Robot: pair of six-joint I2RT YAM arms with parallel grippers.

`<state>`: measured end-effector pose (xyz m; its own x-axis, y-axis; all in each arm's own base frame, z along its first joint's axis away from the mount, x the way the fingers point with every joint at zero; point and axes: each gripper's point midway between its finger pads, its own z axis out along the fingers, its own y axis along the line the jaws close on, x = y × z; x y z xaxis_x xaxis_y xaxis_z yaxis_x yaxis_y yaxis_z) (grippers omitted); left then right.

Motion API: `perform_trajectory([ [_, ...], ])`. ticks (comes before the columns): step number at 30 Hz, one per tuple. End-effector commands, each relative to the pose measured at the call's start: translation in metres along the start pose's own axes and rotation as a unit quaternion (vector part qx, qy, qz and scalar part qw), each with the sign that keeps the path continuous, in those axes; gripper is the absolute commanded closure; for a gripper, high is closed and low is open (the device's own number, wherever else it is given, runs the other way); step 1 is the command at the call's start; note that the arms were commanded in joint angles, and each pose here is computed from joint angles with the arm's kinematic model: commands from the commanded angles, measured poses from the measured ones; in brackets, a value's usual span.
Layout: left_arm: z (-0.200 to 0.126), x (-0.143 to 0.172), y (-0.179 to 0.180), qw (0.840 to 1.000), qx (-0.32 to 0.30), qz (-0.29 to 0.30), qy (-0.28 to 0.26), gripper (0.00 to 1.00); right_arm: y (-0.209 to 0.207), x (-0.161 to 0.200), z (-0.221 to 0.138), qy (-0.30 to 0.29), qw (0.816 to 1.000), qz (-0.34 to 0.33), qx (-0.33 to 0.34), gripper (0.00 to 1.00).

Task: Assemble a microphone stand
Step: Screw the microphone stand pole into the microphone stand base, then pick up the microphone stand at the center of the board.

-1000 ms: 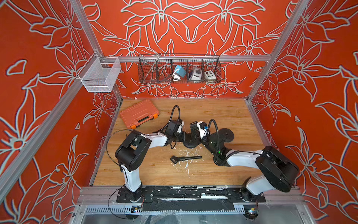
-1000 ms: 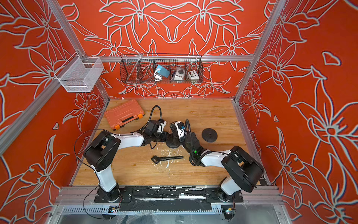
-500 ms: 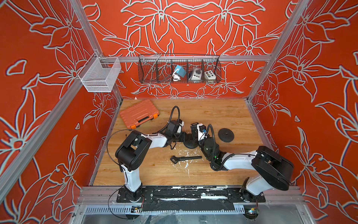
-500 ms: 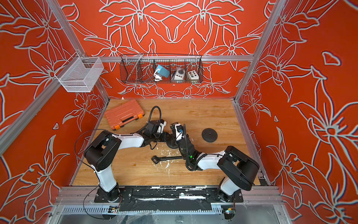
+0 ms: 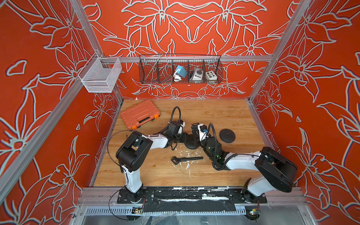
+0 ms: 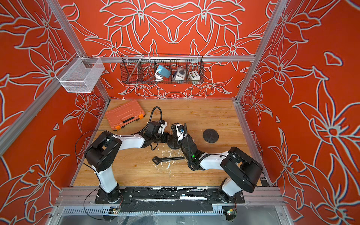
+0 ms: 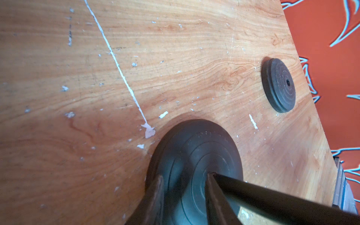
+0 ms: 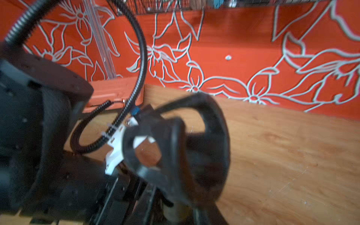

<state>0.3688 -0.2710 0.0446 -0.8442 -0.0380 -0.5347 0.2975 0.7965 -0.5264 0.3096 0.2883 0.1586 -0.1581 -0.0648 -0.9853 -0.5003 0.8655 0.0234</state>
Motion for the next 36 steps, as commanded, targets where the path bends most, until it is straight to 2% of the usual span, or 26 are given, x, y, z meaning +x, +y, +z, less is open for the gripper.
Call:
perform_trajectory([
  [1, 0.004, 0.075, 0.036, 0.99, -0.061, -0.038, 0.121, 0.61, 0.005, 0.044, -0.007, 0.087, 0.995, -0.034, -0.04, 0.56],
  [4, 0.004, 0.073, 0.035, 0.99, -0.061, -0.035, 0.119, 0.61, 0.006, 0.042, -0.009, 0.092, 0.993, -0.041, -0.055, 0.45],
  [6, 0.004, 0.073, 0.035, 0.991, -0.06, -0.035, 0.118, 0.61, 0.007, 0.041, -0.011, 0.094, 0.992, -0.044, -0.065, 0.42],
  [13, 0.002, 0.068, 0.033, 0.992, -0.06, -0.033, 0.11, 0.58, -0.002, 0.037, -0.017, 0.091, 0.99, -0.042, -0.096, 0.42],
  [23, -0.023, 0.047, 0.02, 0.996, -0.053, -0.012, 0.067, 0.47, -0.009, 0.023, -0.017, 0.062, 0.978, -0.062, -0.189, 0.42],
  [26, -0.032, 0.043, 0.019, 0.997, -0.054, -0.007, 0.055, 0.46, -0.006, 0.015, -0.013, 0.052, 0.974, -0.076, -0.205, 0.4],
  [29, -0.041, 0.038, 0.018, 0.998, -0.054, -0.007, 0.043, 0.44, -0.003, 0.007, -0.01, 0.043, 0.971, -0.084, -0.219, 0.33],
  [36, -0.055, 0.034, 0.014, 0.999, -0.035, 0.009, 0.011, 0.4, 0.001, -0.005, 0.004, 0.03, 0.967, -0.085, -0.236, 0.33],
])
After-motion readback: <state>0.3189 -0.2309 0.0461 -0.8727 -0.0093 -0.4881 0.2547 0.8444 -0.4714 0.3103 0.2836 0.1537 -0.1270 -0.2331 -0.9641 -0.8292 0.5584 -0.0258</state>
